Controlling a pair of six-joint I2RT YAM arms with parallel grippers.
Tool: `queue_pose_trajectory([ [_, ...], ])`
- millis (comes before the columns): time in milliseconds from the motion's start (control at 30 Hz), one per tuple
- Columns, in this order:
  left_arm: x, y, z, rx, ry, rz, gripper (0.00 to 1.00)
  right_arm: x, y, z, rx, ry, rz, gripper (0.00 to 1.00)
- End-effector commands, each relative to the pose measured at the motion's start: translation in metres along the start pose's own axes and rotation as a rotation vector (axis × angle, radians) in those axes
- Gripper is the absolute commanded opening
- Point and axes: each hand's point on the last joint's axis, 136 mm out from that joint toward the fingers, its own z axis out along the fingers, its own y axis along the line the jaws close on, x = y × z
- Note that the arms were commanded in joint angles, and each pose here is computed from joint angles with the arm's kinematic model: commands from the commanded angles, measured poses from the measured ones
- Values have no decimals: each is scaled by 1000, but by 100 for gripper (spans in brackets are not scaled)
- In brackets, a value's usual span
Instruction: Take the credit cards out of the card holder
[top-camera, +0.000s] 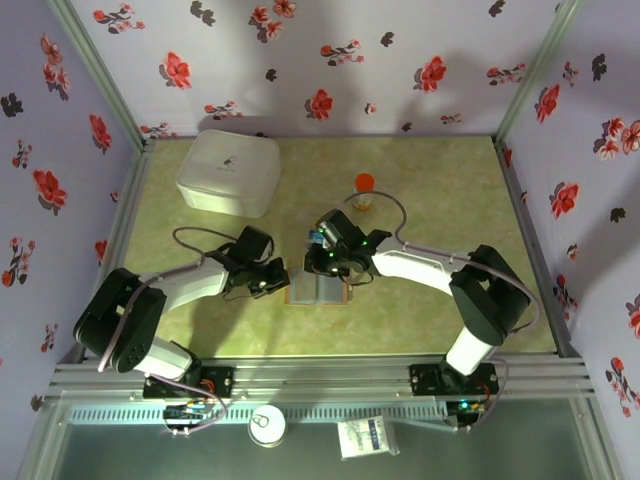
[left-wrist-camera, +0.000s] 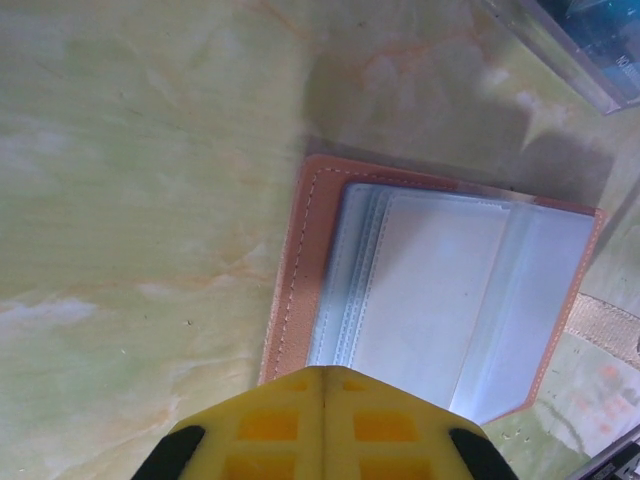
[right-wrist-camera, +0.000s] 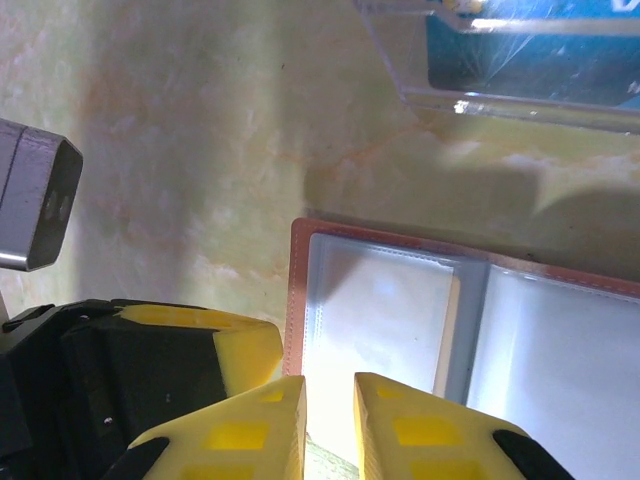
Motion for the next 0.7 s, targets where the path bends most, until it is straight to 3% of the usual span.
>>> queue_pose_trajectory([
  [0, 0, -7, 2, 20, 8, 28, 3, 15, -3, 13, 1, 64, 6, 21],
  [667, 8, 15, 15, -54, 40, 10, 2, 34, -19, 29, 90, 155, -22, 26],
])
